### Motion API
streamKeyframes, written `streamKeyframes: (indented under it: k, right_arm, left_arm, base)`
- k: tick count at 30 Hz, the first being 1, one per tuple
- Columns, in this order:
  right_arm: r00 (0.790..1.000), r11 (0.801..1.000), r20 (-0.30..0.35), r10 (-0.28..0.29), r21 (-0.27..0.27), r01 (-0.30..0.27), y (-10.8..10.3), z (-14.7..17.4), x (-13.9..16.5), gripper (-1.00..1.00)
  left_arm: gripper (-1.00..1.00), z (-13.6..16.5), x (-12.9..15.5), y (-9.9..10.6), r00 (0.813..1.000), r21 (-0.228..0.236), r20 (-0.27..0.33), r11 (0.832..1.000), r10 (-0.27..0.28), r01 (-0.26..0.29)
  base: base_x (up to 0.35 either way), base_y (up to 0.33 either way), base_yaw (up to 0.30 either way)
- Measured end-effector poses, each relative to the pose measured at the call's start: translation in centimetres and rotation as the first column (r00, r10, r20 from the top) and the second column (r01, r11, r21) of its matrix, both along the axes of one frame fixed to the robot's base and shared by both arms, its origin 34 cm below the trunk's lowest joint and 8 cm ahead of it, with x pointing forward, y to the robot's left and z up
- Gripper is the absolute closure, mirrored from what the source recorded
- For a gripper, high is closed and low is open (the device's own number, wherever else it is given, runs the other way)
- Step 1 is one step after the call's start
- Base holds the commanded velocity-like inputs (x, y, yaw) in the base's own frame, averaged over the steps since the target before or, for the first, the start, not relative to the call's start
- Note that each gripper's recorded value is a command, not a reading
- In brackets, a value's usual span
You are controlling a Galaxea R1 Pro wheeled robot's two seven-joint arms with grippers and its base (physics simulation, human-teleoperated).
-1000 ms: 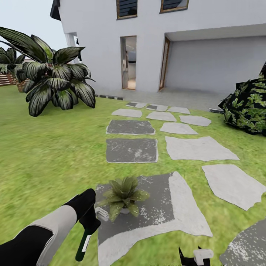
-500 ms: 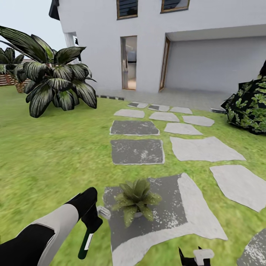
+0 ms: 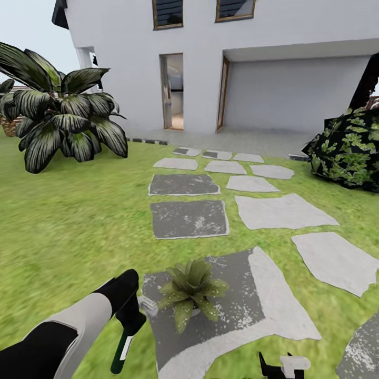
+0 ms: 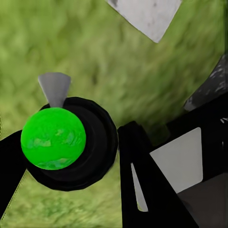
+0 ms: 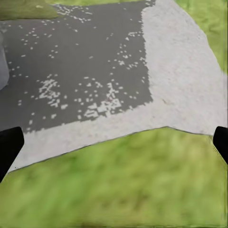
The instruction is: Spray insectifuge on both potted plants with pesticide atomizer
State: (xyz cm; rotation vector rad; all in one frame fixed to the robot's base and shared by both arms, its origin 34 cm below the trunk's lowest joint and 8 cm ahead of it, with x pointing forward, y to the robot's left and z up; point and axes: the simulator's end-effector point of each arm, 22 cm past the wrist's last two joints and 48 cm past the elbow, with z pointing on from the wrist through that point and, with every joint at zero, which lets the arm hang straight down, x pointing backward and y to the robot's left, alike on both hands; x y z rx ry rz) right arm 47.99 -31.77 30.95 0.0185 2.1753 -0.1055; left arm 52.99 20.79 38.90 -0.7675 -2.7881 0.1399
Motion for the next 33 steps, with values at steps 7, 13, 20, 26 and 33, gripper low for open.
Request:
streamKeyframes:
  k: [7,13,20,26,33]
  right_arm:
    - [1.000,1.000,0.000,-0.005,0.001,0.005,-0.09,0.01,-0.01,-1.00]
    - [1.000,1.000,0.000,-0.004,0.002,0.004,0.02,-0.01,-0.01,-1.00]
    - [1.000,1.000,0.000,-0.003,0.002,0.003,0.05,-0.02,-0.01,-1.00]
    - [1.000,1.000,0.000,-0.002,0.002,0.002,0.08,-0.02,-0.01,-1.00]
    - [1.000,1.000,-0.001,-0.002,0.002,0.002,0.07,-0.03,-0.03,-1.00]
  left_arm:
    - [1.00,-0.06,-0.06,0.13,1.000,0.002,-0.001,1.000,-0.001,0.001]
    - [1.00,-0.06,-0.06,0.49,1.000,0.006,-0.002,1.000,0.004,-0.004]
    - [1.00,-0.02,-0.02,0.35,1.000,0.005,-0.001,1.000,0.002,-0.002]
    - [1.00,-0.02,-0.03,0.50,1.000,0.007,-0.002,1.000,0.005,-0.005]
    - [1.00,-0.03,-0.06,0.57,1.000,0.008,-0.003,1.000,0.007,-0.007]
  base:
    - [0.000,0.000,-0.295]
    - [0.000,0.146,-0.281]
    - [0.000,0.298,-0.157]
    - [0.000,0.305,-0.026]
    - [0.000,0.307,-0.239]
